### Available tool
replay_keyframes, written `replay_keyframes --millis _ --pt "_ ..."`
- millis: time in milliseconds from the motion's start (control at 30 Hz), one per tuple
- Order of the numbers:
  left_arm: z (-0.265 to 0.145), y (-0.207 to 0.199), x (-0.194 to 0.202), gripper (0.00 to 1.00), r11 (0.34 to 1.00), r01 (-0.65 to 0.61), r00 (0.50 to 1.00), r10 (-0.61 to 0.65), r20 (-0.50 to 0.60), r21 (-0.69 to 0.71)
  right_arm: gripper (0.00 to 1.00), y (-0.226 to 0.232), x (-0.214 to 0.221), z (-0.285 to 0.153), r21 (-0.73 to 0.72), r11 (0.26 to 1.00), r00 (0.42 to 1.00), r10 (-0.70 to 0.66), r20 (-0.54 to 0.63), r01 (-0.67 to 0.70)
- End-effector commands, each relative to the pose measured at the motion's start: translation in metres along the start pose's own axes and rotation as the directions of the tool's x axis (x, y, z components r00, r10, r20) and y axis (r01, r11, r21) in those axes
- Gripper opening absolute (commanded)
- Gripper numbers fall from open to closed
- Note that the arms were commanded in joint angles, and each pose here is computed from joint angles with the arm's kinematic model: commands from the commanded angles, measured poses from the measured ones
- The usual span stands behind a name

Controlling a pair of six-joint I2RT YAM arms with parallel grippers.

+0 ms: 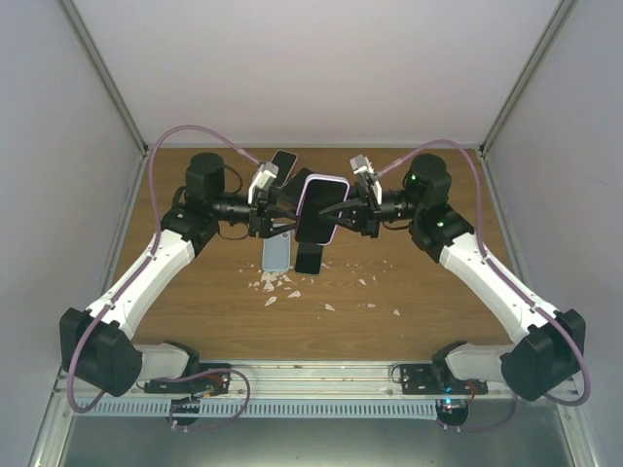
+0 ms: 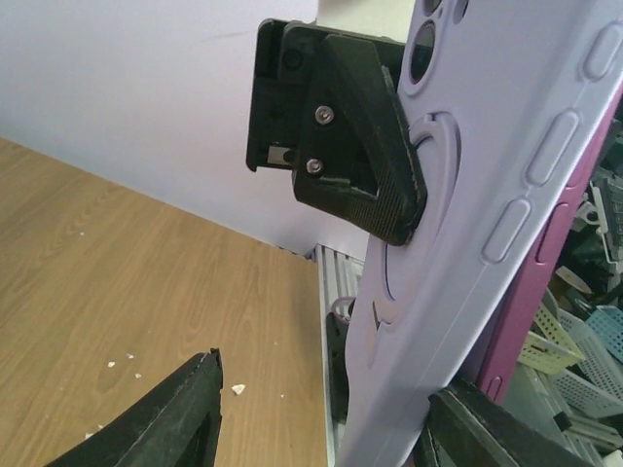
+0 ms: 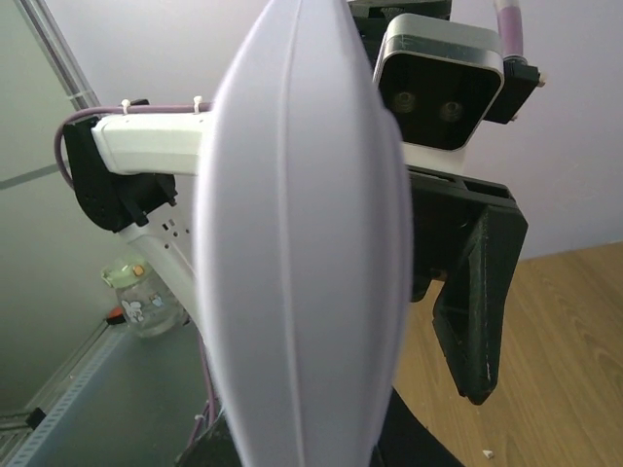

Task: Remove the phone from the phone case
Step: Remove the phone case from the phone.

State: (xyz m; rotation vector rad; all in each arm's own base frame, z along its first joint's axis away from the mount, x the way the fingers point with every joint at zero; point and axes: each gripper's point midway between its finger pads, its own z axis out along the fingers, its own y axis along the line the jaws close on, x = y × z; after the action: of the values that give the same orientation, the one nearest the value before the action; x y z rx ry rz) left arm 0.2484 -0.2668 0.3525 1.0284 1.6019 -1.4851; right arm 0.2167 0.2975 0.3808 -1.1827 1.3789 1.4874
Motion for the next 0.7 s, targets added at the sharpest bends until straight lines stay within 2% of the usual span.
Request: replay_keyframes --millis 0,100,233,300,400,467,567,667 --pt "0.008 -0.023 -0.072 0.53 0.975 -0.219 0.966 0.223 0.131 -0.045 0.00 0.050 0.078 0.034 -0.279 0.915 0.947 0.236 -0.219 -0.293" --pt "0.009 -0.014 -0.068 0.51 0.979 -0.189 0.972 0.199 0.129 -0.080 0.01 0.048 0.085 0.035 -0.269 0.912 0.941 0.253 -0.224 -0.309" --pt "0.011 0.001 -0.042 0.39 0.992 -0.080 0.988 0.091 0.122 -0.094 0.00 0.041 0.080 0.038 -0.255 0.920 0.945 0.243 -0.220 -0.296" --pt "0.009 0.001 -0.030 0.30 0.998 -0.016 0.991 0.024 0.135 -0.057 0.00 0.036 0.075 0.038 -0.246 0.924 0.946 0.242 -0.217 -0.293" --pt "0.001 0.005 -0.018 0.08 0.994 0.112 0.980 -0.107 0.167 -0.021 0.01 0.022 0.070 0.034 -0.210 0.930 0.944 0.262 -0.202 -0.303" --pt "-0.005 0.011 -0.014 0.00 0.987 0.159 0.971 -0.152 0.184 -0.026 0.01 0.011 0.066 0.031 -0.174 0.937 0.945 0.271 -0.184 -0.303" --pt "-0.013 0.020 -0.007 0.00 0.973 0.226 0.955 -0.212 0.208 -0.045 0.09 -0.009 0.058 0.023 -0.092 0.947 0.945 0.293 -0.148 -0.308" --pt "-0.018 0.027 0.002 0.00 0.956 0.289 0.934 -0.268 0.235 -0.059 0.26 -0.035 0.048 0.013 0.019 0.954 0.949 0.299 -0.105 -0.298"
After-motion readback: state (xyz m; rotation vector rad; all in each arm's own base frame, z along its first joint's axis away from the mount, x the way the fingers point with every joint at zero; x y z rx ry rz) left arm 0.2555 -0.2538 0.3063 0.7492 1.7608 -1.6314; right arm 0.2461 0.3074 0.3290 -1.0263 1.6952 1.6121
